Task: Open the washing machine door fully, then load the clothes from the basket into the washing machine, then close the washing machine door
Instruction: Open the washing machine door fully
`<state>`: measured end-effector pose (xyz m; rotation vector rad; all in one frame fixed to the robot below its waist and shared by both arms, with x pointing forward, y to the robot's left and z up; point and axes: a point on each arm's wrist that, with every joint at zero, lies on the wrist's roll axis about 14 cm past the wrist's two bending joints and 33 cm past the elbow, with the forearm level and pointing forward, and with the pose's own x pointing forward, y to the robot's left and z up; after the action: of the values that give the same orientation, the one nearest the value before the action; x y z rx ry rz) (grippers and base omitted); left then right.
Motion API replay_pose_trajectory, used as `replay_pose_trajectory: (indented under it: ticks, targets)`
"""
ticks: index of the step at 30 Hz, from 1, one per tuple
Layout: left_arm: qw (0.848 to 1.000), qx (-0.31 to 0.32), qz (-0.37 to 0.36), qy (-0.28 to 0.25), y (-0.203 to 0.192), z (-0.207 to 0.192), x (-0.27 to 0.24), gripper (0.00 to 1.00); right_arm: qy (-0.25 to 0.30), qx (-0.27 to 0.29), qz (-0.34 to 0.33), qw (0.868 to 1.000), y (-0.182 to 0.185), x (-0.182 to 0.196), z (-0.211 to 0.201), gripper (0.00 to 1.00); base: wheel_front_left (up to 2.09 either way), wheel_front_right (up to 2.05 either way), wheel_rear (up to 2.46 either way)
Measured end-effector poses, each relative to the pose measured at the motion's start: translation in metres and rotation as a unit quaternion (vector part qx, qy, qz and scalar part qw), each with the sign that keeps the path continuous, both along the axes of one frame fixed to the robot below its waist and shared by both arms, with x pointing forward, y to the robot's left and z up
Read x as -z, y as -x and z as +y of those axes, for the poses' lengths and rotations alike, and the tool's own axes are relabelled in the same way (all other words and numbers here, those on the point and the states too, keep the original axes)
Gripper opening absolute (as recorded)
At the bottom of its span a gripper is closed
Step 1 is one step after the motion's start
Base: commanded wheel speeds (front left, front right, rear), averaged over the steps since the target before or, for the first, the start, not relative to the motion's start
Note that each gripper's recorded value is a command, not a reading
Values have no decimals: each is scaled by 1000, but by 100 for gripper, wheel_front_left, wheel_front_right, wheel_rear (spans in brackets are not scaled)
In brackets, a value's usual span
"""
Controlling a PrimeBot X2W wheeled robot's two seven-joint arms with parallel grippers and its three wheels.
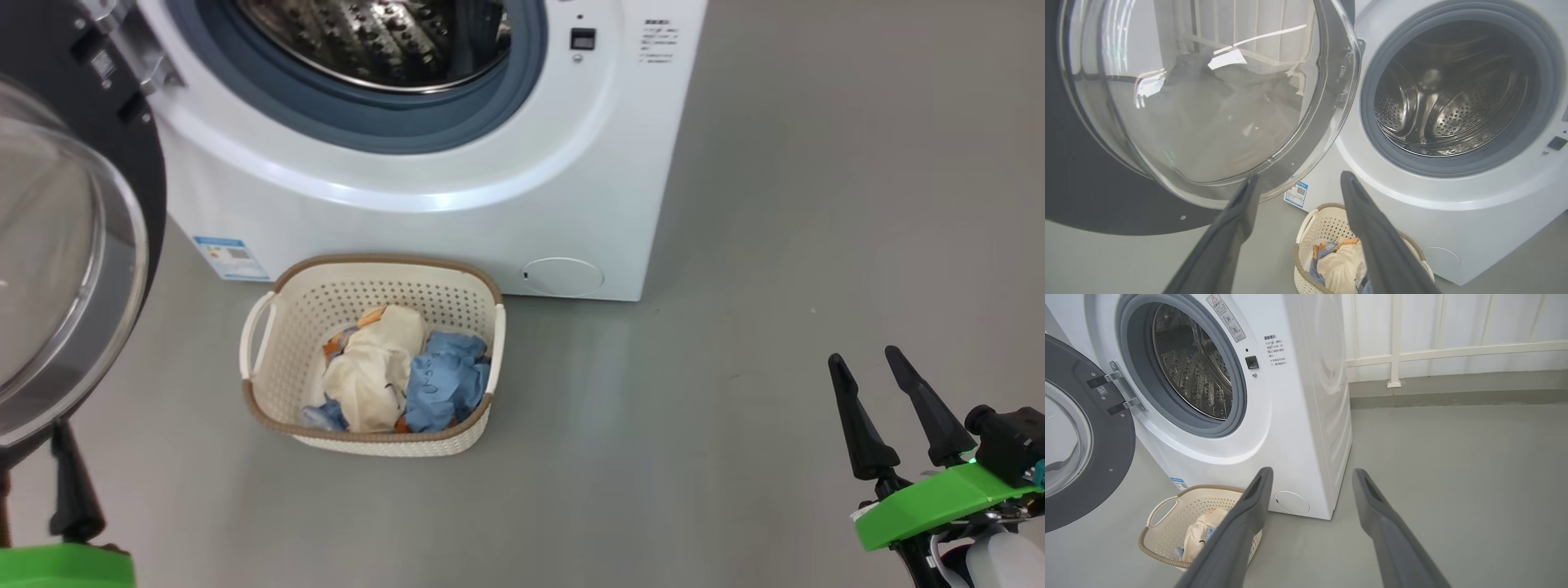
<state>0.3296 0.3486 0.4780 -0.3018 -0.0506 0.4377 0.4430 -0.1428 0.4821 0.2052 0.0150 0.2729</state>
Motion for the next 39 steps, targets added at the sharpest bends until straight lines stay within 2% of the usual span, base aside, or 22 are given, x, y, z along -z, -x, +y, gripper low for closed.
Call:
replay_pose_trajectory:
  ticks: [11,18,26,39]
  targets:
    - [990,135,-30,3,-50,-79,-15,100,0,60,-6,998,23,-8,-42,100,0,0,0]
    - [980,194,-29,6,-61,-118,-12,100,3,97,-6,995,39,-9,-68,100,0,0,0]
    - [974,225,-36,0,-71,-139,-16,100,5,127,-5,992,54,-10,-88,100,0,0,0]
    - [969,243,-37,-6,-73,-150,-18,100,3,134,-5,991,57,-10,-91,100,0,0,0]
